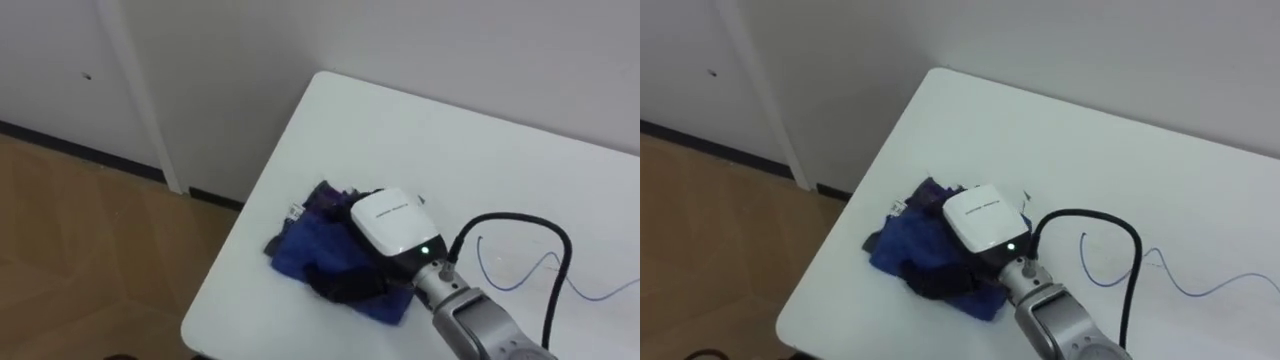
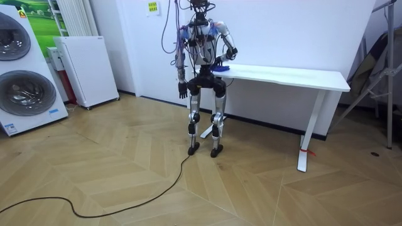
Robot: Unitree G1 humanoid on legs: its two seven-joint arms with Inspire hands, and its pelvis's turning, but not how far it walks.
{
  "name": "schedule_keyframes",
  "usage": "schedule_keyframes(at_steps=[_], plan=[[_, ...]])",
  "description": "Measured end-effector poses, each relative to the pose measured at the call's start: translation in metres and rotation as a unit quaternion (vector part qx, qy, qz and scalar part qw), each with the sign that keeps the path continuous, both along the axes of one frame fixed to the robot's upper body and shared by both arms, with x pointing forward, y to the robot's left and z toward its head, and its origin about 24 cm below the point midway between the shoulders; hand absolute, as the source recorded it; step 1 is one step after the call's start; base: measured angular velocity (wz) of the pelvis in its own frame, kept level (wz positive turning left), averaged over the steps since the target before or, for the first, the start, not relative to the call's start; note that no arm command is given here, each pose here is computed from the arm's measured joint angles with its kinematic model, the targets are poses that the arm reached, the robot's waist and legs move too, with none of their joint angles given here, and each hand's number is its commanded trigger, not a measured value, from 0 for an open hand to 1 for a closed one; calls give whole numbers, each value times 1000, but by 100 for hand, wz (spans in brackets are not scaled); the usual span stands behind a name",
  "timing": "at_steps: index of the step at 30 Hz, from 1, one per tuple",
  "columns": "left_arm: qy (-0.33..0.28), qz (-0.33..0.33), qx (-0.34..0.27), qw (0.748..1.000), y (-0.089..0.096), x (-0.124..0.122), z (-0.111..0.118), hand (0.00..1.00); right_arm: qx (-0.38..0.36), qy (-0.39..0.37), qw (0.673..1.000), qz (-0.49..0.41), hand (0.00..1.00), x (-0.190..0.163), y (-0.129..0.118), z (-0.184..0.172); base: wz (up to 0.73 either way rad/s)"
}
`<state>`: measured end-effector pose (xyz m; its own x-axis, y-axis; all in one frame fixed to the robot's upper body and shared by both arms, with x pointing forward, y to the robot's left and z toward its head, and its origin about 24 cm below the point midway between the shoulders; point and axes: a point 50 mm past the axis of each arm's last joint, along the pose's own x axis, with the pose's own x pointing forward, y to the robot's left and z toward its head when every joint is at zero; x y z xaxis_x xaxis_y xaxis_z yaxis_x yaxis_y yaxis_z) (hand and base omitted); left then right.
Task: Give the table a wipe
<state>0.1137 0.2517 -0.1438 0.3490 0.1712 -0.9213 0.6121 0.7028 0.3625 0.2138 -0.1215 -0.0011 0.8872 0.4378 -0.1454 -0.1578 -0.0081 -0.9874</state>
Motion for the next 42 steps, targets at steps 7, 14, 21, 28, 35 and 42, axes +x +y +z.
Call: schedule_keyframes(at_steps=[7, 14, 21, 28, 35, 42], plan=[[-3, 2, -3, 1000, -2, 0, 0, 0, 41, 2, 999, -13, 100, 3, 3, 4, 4], [-4, 1, -4, 1000, -2, -2, 0, 0, 50, 20, 998, -24, 100, 3, -1, -1, -4], [-9, -1, -7, 1000, -4, -3, 1, 0, 74, 35, 996, -40, 100, 4, -5, -3, -2], [-12, 4, -16, 1000, -8, -1, 0, 0, 119, 61, 989, -65, 100, 5, -9, -10, -1], [-13, 9, -31, 999, -22, 2, -3, 0, 209, 103, 962, -139, 100, 11, -19, -26, 1], [-3, 101, -16, 995, 4, -16, -3, 0, 280, 94, 897, -329, 100, 13, -94, -42, 17]])
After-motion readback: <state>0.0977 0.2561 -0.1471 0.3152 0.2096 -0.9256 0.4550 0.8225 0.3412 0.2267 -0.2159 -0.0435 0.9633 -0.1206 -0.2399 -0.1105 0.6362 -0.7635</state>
